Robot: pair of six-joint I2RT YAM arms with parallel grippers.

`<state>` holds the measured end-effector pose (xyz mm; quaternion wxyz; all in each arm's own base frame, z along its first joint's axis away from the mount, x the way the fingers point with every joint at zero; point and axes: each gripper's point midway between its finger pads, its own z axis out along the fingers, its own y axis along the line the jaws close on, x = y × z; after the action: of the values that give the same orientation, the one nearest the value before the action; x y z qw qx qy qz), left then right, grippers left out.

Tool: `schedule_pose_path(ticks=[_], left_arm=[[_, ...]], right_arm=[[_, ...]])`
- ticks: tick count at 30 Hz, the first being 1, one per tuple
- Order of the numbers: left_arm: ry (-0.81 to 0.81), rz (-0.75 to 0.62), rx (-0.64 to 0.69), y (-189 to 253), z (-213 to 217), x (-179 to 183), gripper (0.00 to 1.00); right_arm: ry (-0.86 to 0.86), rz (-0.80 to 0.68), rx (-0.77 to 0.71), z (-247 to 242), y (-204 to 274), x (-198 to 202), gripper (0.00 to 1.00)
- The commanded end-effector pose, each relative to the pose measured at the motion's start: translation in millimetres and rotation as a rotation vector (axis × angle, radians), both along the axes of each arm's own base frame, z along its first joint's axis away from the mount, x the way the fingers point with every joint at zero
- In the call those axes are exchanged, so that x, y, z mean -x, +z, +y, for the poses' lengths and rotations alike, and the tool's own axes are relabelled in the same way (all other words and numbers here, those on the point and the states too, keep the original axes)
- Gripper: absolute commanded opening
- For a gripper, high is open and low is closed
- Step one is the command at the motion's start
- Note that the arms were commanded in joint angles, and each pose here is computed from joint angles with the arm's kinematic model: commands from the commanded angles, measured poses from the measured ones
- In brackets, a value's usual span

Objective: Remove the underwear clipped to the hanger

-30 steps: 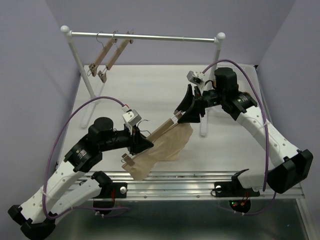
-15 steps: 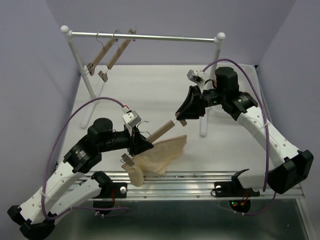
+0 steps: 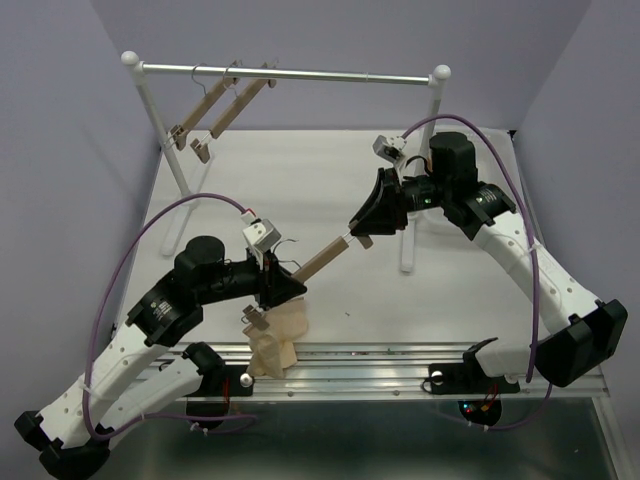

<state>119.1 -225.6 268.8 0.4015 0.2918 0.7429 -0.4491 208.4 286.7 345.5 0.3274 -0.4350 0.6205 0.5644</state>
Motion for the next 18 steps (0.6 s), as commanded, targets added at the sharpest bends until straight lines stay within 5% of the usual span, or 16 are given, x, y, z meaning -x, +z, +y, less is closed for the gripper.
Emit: schedule_pose_path(ticks=[1, 7, 8, 18], left_arm=[[0.059, -0.056, 0.086, 34, -1, -10, 0.00], [0.117, -0.045, 0.120, 46, -3, -22, 0.00], [0.147, -0.043, 0.130, 49, -2, -27, 0.00], [0.325, -0.037, 0.215, 62, 3, -56, 0.00]], right_arm=[[-0.100, -0.083, -0.012, 2, 19, -18, 0.47], [-0.179, -0.128, -0.024, -1, 27, -25, 0.83], [-0.210, -0.142, -0.023, -3, 28, -28, 1.00], [-0.694, -0.198, 0.005, -49, 33, -70, 1.00]])
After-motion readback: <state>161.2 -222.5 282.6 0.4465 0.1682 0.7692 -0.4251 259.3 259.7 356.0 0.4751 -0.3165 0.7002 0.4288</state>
